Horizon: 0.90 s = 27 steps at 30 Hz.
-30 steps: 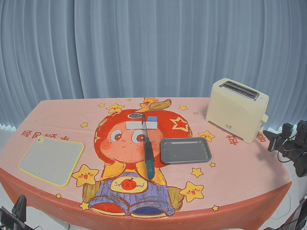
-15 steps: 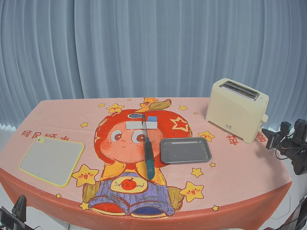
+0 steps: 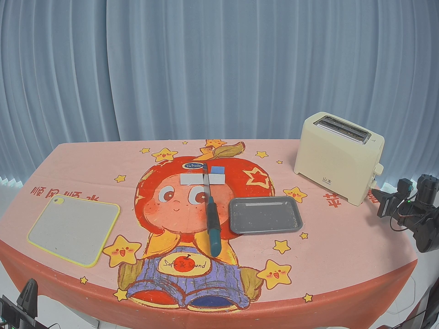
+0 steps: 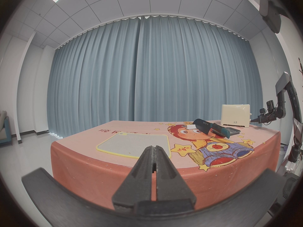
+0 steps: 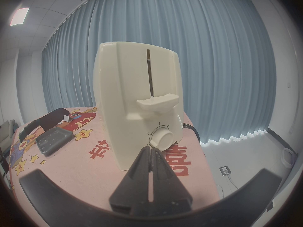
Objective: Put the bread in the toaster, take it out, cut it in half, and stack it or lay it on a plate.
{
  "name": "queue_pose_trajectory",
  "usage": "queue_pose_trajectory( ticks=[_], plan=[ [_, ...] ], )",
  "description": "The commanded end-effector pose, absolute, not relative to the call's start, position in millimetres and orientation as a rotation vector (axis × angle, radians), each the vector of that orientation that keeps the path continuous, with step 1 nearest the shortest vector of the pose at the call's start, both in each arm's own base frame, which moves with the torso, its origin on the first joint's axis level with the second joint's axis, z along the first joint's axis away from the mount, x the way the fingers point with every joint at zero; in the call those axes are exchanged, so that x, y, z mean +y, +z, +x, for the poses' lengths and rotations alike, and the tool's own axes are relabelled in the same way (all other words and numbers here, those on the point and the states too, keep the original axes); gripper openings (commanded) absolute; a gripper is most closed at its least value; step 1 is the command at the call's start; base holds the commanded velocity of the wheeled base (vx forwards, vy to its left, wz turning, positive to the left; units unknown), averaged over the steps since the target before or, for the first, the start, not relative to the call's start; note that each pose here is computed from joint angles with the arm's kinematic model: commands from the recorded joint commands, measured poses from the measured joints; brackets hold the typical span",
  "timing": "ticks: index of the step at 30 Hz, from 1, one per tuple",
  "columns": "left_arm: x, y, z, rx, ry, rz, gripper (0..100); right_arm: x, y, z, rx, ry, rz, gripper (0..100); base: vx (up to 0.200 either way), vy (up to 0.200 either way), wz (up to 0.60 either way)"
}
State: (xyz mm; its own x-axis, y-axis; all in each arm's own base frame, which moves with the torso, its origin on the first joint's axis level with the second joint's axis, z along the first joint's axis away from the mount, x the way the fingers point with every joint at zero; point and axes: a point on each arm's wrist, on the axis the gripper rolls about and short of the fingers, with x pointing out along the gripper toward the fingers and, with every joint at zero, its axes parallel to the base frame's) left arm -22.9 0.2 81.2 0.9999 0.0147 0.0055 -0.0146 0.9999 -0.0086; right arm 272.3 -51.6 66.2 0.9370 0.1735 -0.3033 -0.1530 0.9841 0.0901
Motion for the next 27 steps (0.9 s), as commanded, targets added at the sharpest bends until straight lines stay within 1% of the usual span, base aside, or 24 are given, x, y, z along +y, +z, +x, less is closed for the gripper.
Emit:
queue_pose_trajectory(
  ticks=[1, 6, 12, 27],
  plan=[
    [0.2, 76.2, -22.0, 0.006, 0.015, -0.009, 0, -51.6, 64.3, 272.2, 0.323, 0.168, 0.067, 0, 0.000, 0.000, 0.00],
    [0.2, 76.2, -22.0, 0.006, 0.015, -0.009, 0, -53.7, 64.5, 271.8, 0.321, 0.160, 0.068, 0, 0.000, 0.000, 0.00],
    [0.2, 76.2, -22.0, 0.006, 0.015, -0.009, 0, -52.1, 72.8, 272.4, 0.289, 0.167, 0.060, 0, 0.000, 0.000, 0.00],
    [0.2, 76.2, -22.0, 0.006, 0.015, -0.009, 0, -53.6, 72.0, 278.9, 0.282, 0.167, 0.058, 0, 0.000, 0.000, 0.00]
  ],
)
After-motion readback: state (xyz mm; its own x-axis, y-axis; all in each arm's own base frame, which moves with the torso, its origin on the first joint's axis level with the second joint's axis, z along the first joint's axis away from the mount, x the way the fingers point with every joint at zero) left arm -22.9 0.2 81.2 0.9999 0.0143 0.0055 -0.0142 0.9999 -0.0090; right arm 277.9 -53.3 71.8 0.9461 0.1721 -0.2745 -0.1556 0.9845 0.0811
